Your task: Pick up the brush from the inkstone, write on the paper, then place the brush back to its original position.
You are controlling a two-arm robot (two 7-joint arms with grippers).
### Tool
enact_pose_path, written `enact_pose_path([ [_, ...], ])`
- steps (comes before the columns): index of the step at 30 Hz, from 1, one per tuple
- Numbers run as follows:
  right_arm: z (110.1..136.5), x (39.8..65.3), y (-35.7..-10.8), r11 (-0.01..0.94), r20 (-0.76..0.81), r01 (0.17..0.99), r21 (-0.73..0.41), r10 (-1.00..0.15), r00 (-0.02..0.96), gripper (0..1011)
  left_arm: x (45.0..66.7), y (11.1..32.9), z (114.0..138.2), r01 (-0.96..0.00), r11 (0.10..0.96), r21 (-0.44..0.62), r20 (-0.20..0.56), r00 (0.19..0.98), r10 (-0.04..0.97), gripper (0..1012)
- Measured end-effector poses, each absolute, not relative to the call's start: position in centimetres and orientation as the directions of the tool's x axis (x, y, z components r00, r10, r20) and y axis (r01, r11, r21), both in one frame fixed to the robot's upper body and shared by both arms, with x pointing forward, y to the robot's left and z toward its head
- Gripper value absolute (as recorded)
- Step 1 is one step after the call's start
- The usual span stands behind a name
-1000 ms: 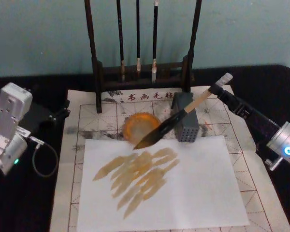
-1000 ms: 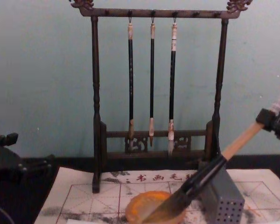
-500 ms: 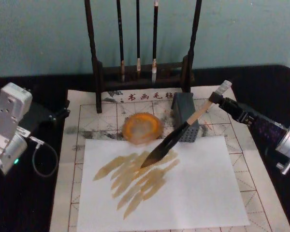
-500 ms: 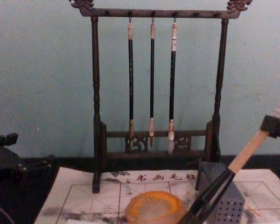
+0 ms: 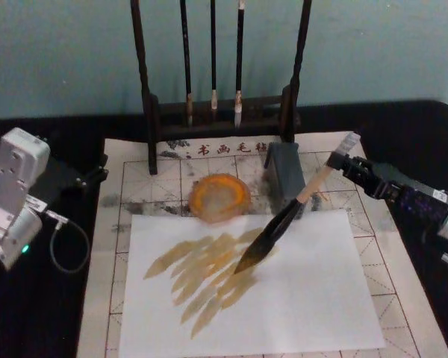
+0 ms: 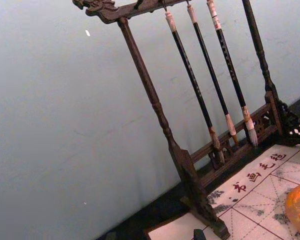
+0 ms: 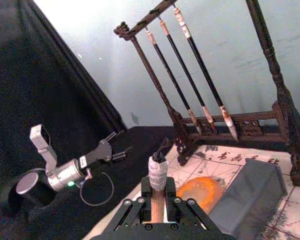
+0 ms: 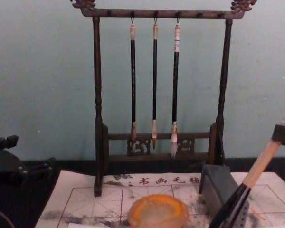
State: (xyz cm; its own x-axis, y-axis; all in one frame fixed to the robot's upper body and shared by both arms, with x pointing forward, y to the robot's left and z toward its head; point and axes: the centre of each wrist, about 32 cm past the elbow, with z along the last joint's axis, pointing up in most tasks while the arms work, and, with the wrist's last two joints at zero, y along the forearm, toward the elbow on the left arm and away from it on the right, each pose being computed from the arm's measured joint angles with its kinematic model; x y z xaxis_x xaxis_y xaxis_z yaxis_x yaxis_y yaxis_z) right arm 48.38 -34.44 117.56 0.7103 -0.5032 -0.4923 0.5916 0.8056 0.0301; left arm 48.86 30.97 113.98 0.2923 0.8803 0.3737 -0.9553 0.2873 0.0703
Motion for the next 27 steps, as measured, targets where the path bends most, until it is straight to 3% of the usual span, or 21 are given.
enact_pose_path([
  [27,118.9,48.0,-34.6,0.798,-0.312,0.603,-0.003,-0.573,0.758,178,48.9,31.0,114.0,-0.955,0.287,0.07,0.374,0.292,0.88,1001],
])
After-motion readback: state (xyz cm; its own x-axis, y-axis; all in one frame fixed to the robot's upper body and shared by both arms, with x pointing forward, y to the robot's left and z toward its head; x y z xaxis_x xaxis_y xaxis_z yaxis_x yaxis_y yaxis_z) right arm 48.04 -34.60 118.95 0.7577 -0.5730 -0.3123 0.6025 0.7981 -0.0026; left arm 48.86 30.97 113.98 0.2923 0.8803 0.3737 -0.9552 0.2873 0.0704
